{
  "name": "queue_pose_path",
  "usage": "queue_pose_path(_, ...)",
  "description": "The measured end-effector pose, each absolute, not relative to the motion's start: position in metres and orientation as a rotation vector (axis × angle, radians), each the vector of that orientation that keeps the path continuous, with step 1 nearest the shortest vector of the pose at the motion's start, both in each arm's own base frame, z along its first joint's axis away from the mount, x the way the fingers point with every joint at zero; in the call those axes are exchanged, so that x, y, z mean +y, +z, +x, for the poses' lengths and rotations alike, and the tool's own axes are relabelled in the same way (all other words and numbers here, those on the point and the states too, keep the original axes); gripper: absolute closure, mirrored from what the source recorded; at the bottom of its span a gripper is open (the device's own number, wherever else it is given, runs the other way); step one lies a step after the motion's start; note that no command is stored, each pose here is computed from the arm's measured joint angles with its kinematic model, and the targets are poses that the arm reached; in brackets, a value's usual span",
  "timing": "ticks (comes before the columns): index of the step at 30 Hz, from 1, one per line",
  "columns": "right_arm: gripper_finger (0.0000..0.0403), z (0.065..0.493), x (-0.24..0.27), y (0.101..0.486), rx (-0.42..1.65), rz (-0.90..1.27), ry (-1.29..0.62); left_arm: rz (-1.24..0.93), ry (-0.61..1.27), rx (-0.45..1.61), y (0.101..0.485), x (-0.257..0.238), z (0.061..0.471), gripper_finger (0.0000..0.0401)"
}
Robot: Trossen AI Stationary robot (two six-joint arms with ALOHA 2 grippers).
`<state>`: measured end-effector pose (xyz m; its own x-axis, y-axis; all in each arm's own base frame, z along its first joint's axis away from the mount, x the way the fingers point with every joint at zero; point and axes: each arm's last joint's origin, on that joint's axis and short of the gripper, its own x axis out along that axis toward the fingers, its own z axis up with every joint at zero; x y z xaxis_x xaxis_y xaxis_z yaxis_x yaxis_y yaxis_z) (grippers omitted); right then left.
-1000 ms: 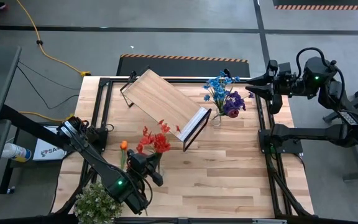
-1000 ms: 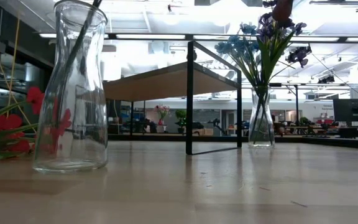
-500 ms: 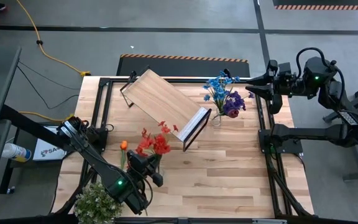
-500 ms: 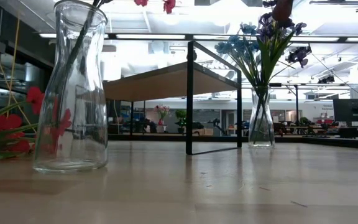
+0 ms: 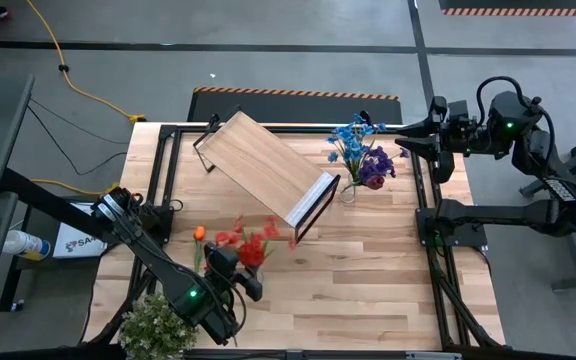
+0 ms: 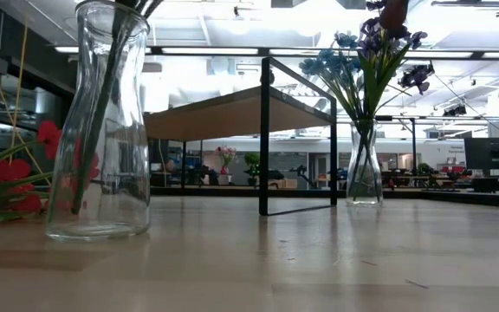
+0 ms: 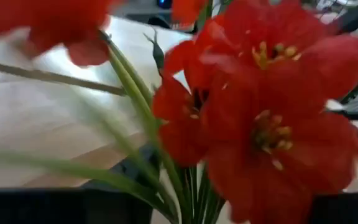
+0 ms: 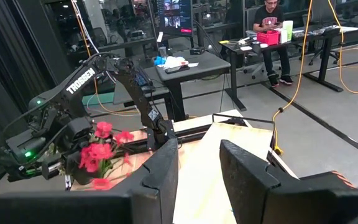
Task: Pick and place flowers into a vace then onto a shelf
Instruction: Put the top red flowers into the bottom transparent vase
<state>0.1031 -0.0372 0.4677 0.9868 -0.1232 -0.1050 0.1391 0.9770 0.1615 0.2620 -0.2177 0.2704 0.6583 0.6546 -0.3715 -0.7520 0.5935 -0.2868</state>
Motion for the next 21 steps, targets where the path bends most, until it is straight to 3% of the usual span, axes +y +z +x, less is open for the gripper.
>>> queue_pose_path(9, 0.0292, 0.1031, -0.0373, 0.4678, 0.095, 0.162, -0.132, -0.46, 0.829, 0.295, 0.2689, -0.2183, 0.2615, 0.009)
queue_pose_path(21, 0.0292, 0.1032, -0.0373, 0.4677, 0.096, 0.161, -0.132, -0.491, 0.827, 0.426, 0.2692, -0.2184, 0.2584, 0.004)
